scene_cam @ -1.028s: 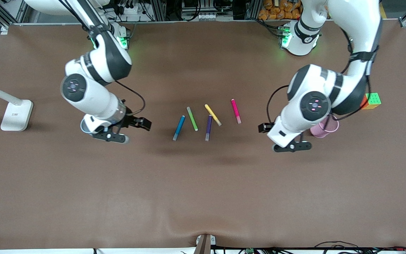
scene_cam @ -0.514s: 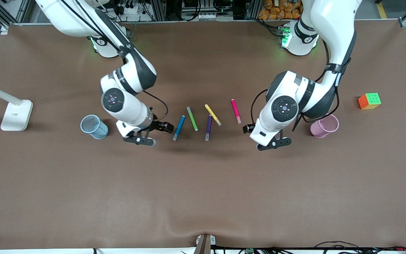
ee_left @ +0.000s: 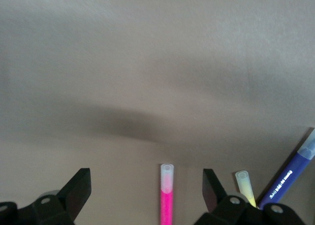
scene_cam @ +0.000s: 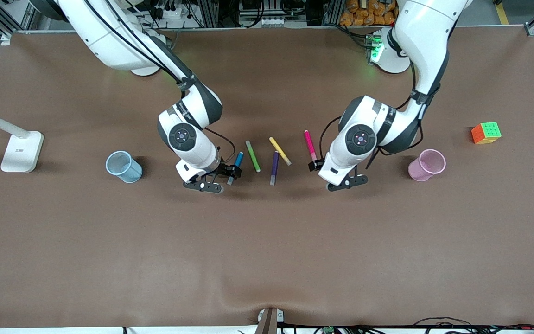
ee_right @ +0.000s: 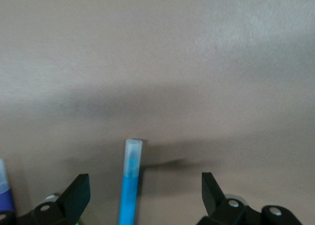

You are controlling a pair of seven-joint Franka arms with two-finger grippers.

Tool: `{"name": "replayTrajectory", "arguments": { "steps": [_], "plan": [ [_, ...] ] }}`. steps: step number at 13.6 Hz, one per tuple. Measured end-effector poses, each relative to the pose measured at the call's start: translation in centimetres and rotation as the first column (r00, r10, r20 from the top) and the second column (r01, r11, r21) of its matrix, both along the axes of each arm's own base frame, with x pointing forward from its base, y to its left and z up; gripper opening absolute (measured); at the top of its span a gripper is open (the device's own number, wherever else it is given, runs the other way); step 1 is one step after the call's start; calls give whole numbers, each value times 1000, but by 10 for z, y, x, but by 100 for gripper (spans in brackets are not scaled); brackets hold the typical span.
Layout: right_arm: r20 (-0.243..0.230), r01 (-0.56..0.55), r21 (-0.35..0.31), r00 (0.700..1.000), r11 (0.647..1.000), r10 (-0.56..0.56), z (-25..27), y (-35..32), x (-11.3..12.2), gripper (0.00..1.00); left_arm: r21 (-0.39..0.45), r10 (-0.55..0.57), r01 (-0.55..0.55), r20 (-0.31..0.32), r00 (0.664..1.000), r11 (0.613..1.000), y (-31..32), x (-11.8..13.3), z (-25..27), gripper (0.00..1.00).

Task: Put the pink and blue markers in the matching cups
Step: 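Close the right gripper on the blue marker while the left gripper grasps the pink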

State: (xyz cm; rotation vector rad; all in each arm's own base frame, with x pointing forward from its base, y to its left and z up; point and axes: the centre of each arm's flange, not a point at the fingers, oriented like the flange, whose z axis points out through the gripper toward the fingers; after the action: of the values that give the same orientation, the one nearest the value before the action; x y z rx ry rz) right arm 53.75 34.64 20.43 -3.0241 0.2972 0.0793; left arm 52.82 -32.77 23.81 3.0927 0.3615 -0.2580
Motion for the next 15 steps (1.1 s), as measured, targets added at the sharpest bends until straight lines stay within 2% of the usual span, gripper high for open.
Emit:
{"name": "replayTrajectory", "arguments": {
  "steps": [5, 6, 7, 8, 9, 10, 13, 15],
  "plan": [
    [-11, 43, -20, 999, 999, -43, -12, 16, -13, 100, -5, 4, -4, 0, 1000, 1000, -13, -23, -32, 100],
    [-5, 49, -29, 999, 998, -49, -12, 19, -14, 96, -1, 12, -12, -5, 1000, 1000, -17, -27, -37, 100],
    [1, 53, -40, 999, 998, -53, -13, 20, -16, 96, 3, 15, -15, -9, 1000, 1000, -21, -31, -39, 94],
    [7, 55, -49, 998, 997, -55, -15, 21, -16, 89, 6, 14, -14, -13, 1000, 1000, -23, -34, -41, 84],
    [10, 58, -57, 998, 997, -58, -17, 22, -17, 76, 9, 11, -11, -18, 1000, 1000, -25, -37, -43, 72],
    [9, 59, -60, 998, 996, -58, -19, 23, -18, 73, 13, 9, -9, -23, 1000, 1000, -24, -40, -46, 65],
    [6, 62, -62, 998, 996, -62, -22, 24, -19, 68, 21, 9, -8, -37, 999, 1000, -22, -44, -54, 64],
    [8, 74, -60, 997, 995, -74, -22, 25, -19, 51, 18, 11, -11, -33, 999, 1000, -22, -44, -60, 62]
  ]
}}
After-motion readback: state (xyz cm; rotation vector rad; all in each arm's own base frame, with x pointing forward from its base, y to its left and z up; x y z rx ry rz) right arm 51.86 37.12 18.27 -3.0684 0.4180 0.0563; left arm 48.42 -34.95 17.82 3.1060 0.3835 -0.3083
